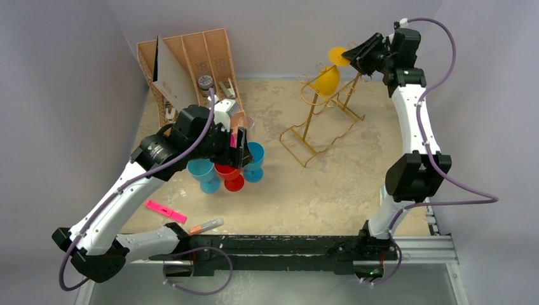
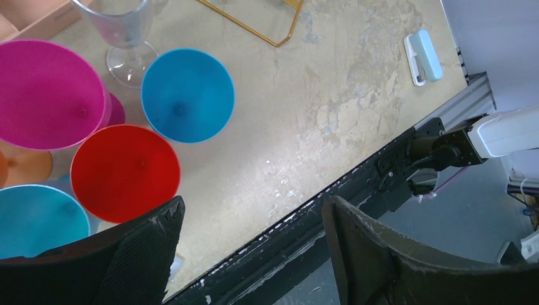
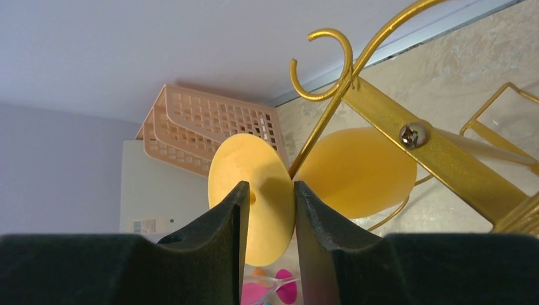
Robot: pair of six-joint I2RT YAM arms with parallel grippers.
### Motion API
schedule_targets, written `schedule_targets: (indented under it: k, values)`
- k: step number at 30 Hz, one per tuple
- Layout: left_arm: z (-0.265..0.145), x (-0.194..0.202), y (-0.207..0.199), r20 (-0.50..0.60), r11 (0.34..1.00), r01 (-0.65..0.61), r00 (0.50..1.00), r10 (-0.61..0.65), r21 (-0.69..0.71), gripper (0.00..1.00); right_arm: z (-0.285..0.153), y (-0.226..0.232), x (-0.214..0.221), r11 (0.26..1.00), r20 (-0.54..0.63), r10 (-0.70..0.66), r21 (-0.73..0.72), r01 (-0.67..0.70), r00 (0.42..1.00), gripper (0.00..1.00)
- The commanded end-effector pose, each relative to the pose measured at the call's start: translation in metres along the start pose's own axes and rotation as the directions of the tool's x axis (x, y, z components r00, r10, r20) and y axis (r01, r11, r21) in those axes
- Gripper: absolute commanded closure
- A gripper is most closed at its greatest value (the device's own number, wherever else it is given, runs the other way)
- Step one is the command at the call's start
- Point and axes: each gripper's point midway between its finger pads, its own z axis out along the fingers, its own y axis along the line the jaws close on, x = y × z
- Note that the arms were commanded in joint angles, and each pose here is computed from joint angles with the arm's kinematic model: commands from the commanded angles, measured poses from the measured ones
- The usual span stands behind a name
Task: Take the wine glass off the wine glass rack
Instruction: Pick up the wine glass from the wine rack.
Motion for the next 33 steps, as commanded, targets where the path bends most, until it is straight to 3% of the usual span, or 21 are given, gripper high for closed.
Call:
schedule_targets:
  k: [1,13,18,24,28,33]
  values:
    - [0.001,-0.010,-0.010,0.018,0.998,-0.028,0.999,0.027,0.052,0.22,-0.023,0.022,-0.002,0.997,-0.002,0.002,-0.072,-0.002,1.000,0.68]
    - [-0.001,-0.013,-0.012,0.032,0.997,-0.043,0.999,0.041,0.062,0.22,-0.028,0.020,0.000,0.995,-0.023,0.068,-0.078,-0.070,0.997,0.92]
    - [0.003,-0.011,-0.013,0.018,0.997,-0.038,0.999,0.037,0.066,0.22,-0.023,0.023,0.003,0.982,-0.049,0.152,-0.106,-0.157,0.987,1.00]
    - [0.003,-0.010,-0.014,0.015,0.997,-0.036,0.999,0.035,0.072,0.22,-0.016,0.022,0.000,0.954,-0.039,0.266,-0.130,-0.269,0.963,1.00]
    - [0.001,-0.009,-0.013,0.019,0.997,-0.034,0.999,0.033,0.067,0.22,-0.012,0.013,-0.008,0.914,0.031,0.378,-0.168,-0.368,0.925,1.00]
    - [-0.002,-0.010,-0.013,0.028,0.997,-0.036,0.999,0.034,0.070,0.22,-0.014,0.019,-0.018,0.906,0.052,0.396,-0.183,-0.381,0.917,1.00]
